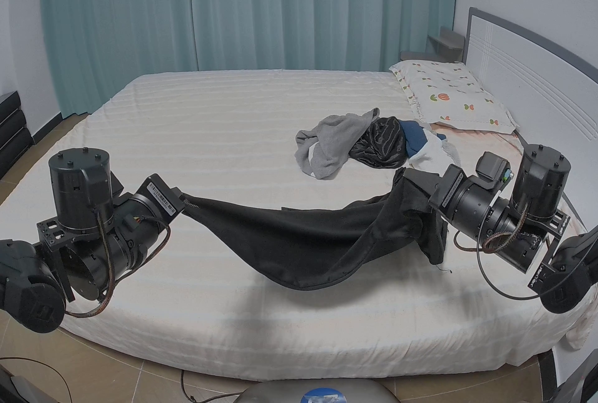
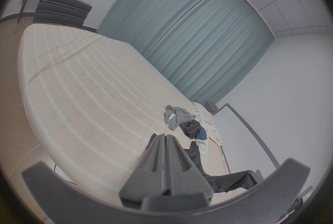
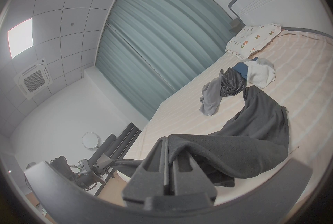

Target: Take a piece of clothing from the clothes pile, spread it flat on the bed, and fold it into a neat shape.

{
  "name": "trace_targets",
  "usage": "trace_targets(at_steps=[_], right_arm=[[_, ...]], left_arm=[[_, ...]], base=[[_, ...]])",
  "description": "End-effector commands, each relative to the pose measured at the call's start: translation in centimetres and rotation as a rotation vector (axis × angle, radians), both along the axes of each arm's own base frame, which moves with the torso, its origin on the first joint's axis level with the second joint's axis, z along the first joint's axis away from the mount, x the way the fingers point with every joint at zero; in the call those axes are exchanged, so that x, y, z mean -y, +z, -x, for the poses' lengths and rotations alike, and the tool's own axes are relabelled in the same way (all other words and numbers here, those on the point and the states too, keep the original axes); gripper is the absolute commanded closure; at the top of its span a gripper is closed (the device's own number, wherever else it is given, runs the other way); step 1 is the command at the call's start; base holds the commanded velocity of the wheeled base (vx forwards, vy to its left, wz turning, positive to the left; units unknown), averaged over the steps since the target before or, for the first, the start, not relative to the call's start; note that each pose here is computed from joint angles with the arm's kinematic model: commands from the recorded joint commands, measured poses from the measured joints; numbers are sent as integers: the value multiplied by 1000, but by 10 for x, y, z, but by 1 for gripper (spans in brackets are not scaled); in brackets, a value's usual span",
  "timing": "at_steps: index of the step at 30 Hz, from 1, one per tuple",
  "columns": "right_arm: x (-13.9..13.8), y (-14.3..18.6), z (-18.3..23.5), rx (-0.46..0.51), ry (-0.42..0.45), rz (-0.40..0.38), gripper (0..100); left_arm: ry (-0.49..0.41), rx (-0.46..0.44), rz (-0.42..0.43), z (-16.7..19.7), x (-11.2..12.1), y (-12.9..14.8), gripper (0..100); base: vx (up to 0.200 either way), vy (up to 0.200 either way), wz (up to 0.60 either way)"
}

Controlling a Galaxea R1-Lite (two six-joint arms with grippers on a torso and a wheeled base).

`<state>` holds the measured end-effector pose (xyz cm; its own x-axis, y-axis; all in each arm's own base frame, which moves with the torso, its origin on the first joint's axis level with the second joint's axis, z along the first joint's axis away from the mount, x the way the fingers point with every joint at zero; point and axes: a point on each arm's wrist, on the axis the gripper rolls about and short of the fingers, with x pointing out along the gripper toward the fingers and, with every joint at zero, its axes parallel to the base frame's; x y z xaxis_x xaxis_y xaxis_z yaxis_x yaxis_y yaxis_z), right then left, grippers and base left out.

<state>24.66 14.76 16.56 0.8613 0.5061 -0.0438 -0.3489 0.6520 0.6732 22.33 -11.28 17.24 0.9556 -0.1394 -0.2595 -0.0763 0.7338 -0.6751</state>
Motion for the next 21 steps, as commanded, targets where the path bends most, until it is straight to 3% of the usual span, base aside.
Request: trace_targets(at_steps=[1, 21], right_arm=[[1, 2, 0, 6, -4, -3, 100], [3, 0, -3, -1, -14, -3, 100]], left_arm=[[1, 1, 1, 0, 0, 0, 100], [-8, -13, -4, 2, -1, -3, 100]], base=[[0, 200, 0], [0, 200, 0]])
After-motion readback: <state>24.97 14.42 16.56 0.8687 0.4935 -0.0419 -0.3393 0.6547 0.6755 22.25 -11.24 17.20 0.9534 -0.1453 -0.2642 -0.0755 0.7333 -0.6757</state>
